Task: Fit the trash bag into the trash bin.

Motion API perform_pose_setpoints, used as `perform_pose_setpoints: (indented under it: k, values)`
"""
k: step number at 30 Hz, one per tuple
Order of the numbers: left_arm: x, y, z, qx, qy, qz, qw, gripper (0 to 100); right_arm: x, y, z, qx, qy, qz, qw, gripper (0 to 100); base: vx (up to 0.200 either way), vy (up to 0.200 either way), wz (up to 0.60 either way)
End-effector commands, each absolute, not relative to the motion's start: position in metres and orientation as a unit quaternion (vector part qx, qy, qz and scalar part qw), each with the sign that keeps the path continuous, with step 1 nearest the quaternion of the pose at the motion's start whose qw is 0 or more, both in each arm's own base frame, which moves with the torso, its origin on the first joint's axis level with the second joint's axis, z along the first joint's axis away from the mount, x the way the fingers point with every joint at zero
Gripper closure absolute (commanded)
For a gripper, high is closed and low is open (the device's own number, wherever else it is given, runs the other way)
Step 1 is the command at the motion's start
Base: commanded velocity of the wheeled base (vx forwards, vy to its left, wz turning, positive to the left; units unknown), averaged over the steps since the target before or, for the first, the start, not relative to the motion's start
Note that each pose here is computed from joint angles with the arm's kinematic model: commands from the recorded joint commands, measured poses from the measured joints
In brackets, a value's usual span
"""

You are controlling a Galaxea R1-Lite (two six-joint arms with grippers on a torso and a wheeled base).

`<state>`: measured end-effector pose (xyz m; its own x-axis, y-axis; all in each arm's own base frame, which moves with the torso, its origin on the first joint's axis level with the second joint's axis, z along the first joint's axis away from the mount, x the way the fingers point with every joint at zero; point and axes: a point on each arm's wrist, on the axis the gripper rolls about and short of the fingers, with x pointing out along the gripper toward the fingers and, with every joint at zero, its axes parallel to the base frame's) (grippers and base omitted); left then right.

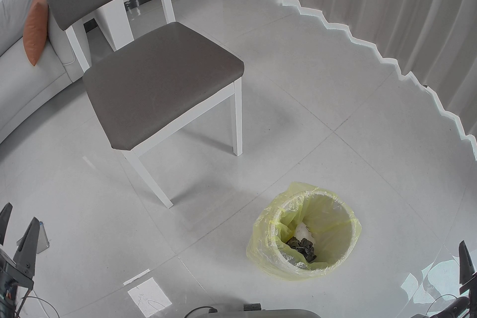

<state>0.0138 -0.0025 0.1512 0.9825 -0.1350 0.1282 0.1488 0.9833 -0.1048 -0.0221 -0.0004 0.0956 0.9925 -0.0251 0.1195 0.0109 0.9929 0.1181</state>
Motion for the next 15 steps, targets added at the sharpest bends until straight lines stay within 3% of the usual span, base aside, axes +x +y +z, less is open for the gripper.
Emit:
perform_pose_setpoints:
  k: [1,7,15]
  values:
    - [-0.008,-0.003,0.136,-0.054,-0.086,-0.067,0.993,0,-0.023,-0.002,0.083,0.036,-0.041,-0.046,0.997,0,0.0,0.0,0.0]
    - [-0.024,-0.004,0.11,-0.044,-0.068,-0.065,0.995,0,-0.023,-0.001,0.083,0.069,-0.04,-0.029,0.996,0,0.0,0.0,0.0]
    - [-0.018,-0.003,0.091,-0.028,-0.037,-0.031,0.998,0,-0.023,0.0,0.082,0.029,-0.033,-0.005,0.999,0,0.0,0.0,0.0]
